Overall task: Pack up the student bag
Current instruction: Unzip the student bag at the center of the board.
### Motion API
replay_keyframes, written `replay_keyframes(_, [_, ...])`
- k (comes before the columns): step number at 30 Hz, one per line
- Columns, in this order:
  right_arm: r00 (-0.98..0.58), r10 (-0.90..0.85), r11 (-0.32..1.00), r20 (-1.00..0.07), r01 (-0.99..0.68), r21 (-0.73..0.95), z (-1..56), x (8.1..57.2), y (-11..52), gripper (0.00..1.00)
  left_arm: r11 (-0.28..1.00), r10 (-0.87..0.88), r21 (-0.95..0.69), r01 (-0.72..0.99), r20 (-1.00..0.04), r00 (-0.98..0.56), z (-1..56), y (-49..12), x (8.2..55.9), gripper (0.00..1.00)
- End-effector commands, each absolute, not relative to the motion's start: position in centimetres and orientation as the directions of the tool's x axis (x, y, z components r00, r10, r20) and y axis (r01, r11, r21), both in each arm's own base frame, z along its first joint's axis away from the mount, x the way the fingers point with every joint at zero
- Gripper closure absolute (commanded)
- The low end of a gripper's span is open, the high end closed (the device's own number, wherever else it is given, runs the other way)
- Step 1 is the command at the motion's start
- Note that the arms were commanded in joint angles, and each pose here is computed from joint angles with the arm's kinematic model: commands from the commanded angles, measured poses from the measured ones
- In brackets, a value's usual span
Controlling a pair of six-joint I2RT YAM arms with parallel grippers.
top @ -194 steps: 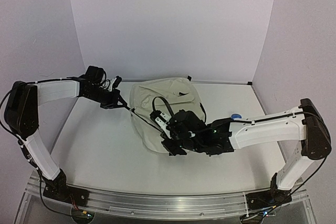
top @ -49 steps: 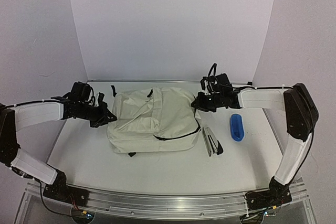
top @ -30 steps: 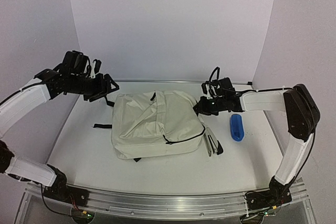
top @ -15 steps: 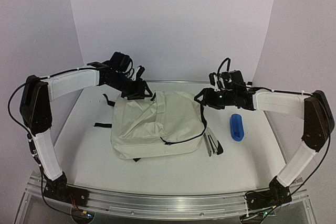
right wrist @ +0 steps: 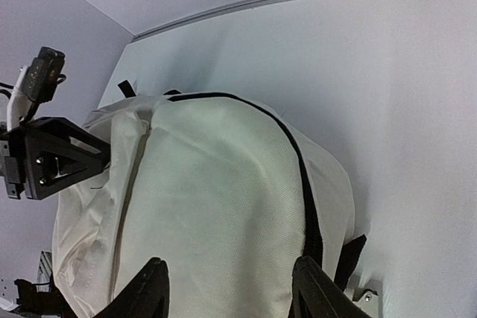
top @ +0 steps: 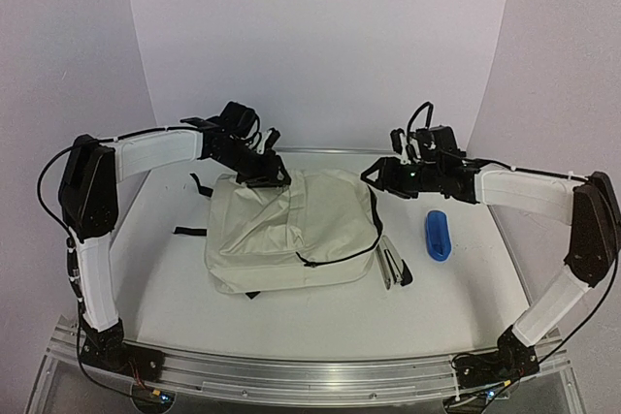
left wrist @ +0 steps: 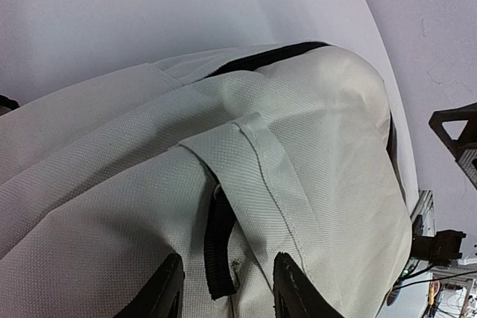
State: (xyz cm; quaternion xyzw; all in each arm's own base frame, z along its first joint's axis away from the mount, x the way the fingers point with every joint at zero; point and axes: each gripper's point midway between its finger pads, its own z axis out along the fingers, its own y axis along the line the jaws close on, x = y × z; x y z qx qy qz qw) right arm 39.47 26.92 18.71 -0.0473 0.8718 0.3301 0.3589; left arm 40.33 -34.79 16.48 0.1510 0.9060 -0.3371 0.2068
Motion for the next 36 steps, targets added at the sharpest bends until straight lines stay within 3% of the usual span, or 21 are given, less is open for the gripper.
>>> replay_keyframes(1, [-0.708,0.173,0.737,-0.684,-0.367,0.567,21.9,38.5,27.7,0.45,0.725,0.14,-0.527,0.444,-0.519,-0.843,17.6,-35.2,41.0,0.63])
replay_keyframes(6, [-0.715,0.157,0.719,-0.681,-0.39,0.575,22.3,37.6,29.6,0.45,0.717,0.131,-0.534,0.447,-0.527,-0.84,18.1,-35.3,40.9,0.81])
replay_keyframes(12, [-0.727,0.13,0.688,-0.674,-0.423,0.589,21.9,37.1,33.3,0.46,0.702,0.129,-0.555,0.445,-0.517,-0.847,18.1,-35.6,40.7,0.85])
replay_keyframes(18, [-0.752,0.124,0.637,-0.648,-0.44,0.633,21.0,36.9,37.4,0.5,0.697,0.121,-0.562,0.445,-0.519,-0.846,18.5,-35.6,40.4,1.0])
replay_keyframes(31, [-0.782,0.114,0.604,-0.613,-0.435,0.668,17.6,38.4,42.3,0.6,0.673,0.095,-0.6,0.433,-0.51,-0.855,19.1,-35.4,39.1,1.0])
replay_keyframes(35, [-0.791,0.124,0.613,-0.599,-0.413,0.673,16.4,39.2,42.8,0.71,0.661,0.089,-0.615,0.429,-0.504,-0.859,19.3,-35.5,38.8,1.0])
replay_keyframes(36, [-0.794,0.133,0.616,-0.593,-0.402,0.677,16.2,39.5,43.0,0.78,0.66,0.087,-0.616,0.429,-0.504,-0.859,19.3,-35.4,38.8,1.0])
